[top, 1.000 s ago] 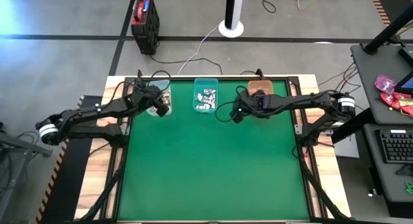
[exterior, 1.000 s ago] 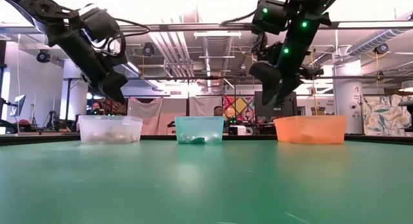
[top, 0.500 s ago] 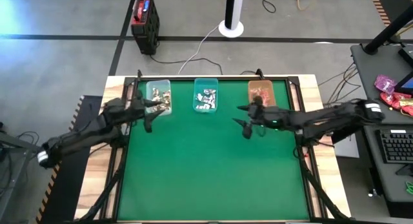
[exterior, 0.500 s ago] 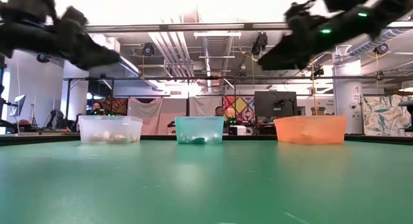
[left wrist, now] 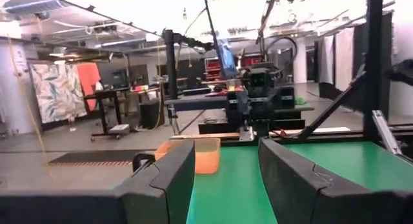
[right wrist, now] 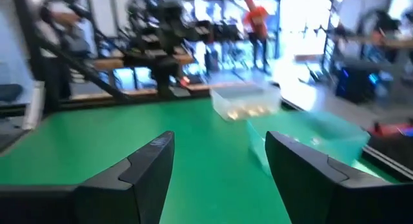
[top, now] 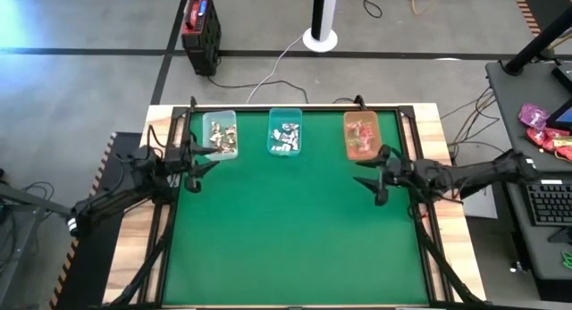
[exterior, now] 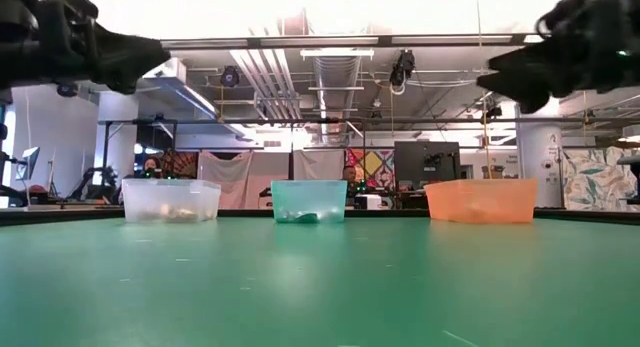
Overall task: Sort candy by brand, put in halloween buckets
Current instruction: Return to Home Position
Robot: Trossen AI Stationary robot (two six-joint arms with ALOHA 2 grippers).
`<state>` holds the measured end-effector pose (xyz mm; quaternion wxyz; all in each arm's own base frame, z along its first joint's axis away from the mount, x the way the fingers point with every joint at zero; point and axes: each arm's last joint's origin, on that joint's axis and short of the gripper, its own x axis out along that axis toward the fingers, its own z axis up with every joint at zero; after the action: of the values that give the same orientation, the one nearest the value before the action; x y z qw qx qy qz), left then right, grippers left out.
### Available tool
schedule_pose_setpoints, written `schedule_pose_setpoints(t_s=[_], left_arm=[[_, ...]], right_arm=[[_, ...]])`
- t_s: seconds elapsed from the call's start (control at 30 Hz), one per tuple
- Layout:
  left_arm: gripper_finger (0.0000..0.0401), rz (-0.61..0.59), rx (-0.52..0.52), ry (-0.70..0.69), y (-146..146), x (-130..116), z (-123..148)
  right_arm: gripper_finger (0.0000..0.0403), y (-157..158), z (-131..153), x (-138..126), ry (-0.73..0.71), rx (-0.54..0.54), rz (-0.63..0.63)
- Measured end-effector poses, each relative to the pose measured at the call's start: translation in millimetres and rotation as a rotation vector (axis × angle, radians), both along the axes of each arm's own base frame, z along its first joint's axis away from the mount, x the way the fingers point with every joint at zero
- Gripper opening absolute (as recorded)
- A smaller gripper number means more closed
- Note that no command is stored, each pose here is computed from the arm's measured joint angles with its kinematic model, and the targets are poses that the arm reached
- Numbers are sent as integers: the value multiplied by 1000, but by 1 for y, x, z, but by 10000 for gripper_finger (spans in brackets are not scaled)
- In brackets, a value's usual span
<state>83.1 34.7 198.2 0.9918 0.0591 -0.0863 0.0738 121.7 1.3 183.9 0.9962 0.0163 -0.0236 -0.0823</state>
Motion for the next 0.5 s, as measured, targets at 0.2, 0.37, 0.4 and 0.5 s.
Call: schedule_pose_setpoints(t_s=[0.2,0.37,0.4,0.5], left_arm=[[154,65,-103,85,5,5,-23],[154,85,-191,135,7,7,-29],[154,85,-195,140,7,7,-29],[154,85,-202,151,7,8,-30]], right_arm=[[222,7,-6,-19,-46,-66,77],[219,8,-8,-26,-32,-154,98],[219,8,-9,-26,-27,-172,96],[219,8,-10,-25,-10,-178,99]])
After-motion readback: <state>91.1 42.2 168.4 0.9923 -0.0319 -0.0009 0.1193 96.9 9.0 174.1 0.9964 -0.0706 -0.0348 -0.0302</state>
